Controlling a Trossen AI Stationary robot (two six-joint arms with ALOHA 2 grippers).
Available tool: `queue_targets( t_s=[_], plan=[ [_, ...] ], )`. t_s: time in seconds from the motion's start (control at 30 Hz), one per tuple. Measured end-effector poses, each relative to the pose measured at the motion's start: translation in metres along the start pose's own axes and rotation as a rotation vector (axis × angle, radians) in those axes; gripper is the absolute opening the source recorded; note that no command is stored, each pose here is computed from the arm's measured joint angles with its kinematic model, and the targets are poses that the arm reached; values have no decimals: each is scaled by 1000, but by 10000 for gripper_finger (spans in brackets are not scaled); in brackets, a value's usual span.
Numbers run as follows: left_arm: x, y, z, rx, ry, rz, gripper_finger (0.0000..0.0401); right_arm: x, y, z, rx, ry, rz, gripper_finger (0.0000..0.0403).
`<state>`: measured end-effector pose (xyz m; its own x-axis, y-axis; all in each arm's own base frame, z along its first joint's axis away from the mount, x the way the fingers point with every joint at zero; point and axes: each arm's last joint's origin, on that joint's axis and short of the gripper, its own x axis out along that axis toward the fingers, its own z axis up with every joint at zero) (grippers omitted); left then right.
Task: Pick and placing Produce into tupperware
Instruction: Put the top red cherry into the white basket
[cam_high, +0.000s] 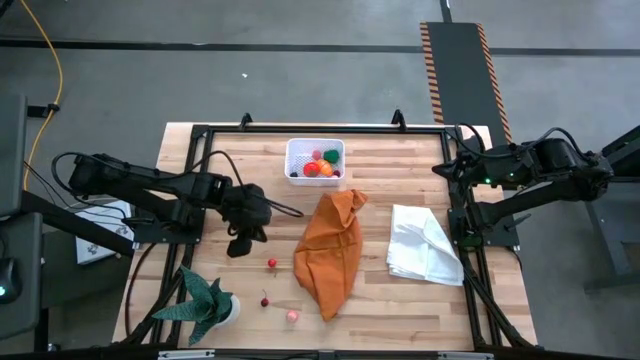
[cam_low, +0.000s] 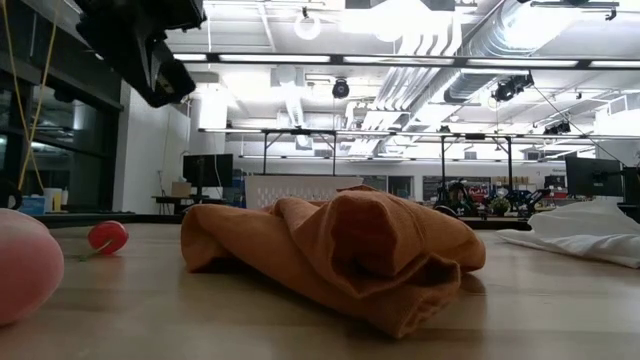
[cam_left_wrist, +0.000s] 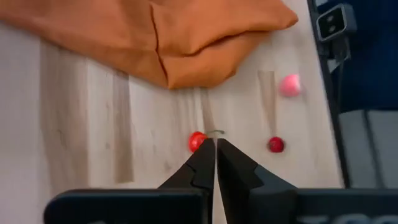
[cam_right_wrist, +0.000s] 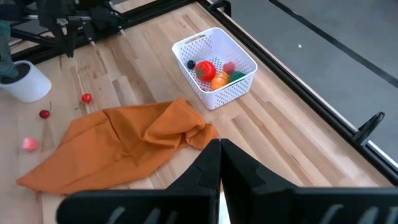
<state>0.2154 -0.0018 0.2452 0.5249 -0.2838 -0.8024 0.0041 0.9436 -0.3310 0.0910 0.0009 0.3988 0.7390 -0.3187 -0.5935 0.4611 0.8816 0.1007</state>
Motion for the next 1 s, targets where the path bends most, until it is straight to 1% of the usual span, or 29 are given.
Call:
queue_targets(
  t_s=[0.1, 0.23, 0.43, 0.57, 0.67, 0.73, 0.8, 0.87, 1.0],
  plan=[
    [0, 1, 0, 51, -5, 21, 1, 0, 0, 0, 24, -1, 0, 0],
    [1, 2, 1, 51, -3, 52, 3, 0, -1, 0, 58, -14, -24, 0],
    [8, 7, 1, 31, 14, 148, 2, 0, -1, 1, 104, -26, -45, 0],
    [15, 9, 4, 57, 20, 171, 1, 1, -1, 1, 103, -24, -47, 0],
    [22, 9, 5, 145, 44, 151, 1, 2, 0, 2, 100, -26, -59, 0],
    [26, 9, 2, 202, 92, 135, 2, 2, 0, 2, 109, -28, -63, 0],
    [30, 6, 1, 261, 116, 102, 2, 2, 0, 2, 127, -30, -66, 0],
    [32, 4, -1, 305, 145, 95, 1, 3, 0, 2, 148, -31, -74, 0],
    [36, -4, -4, 434, 171, 68, 4, 5, 2, 3, 175, -27, -78, 0]
  ],
)
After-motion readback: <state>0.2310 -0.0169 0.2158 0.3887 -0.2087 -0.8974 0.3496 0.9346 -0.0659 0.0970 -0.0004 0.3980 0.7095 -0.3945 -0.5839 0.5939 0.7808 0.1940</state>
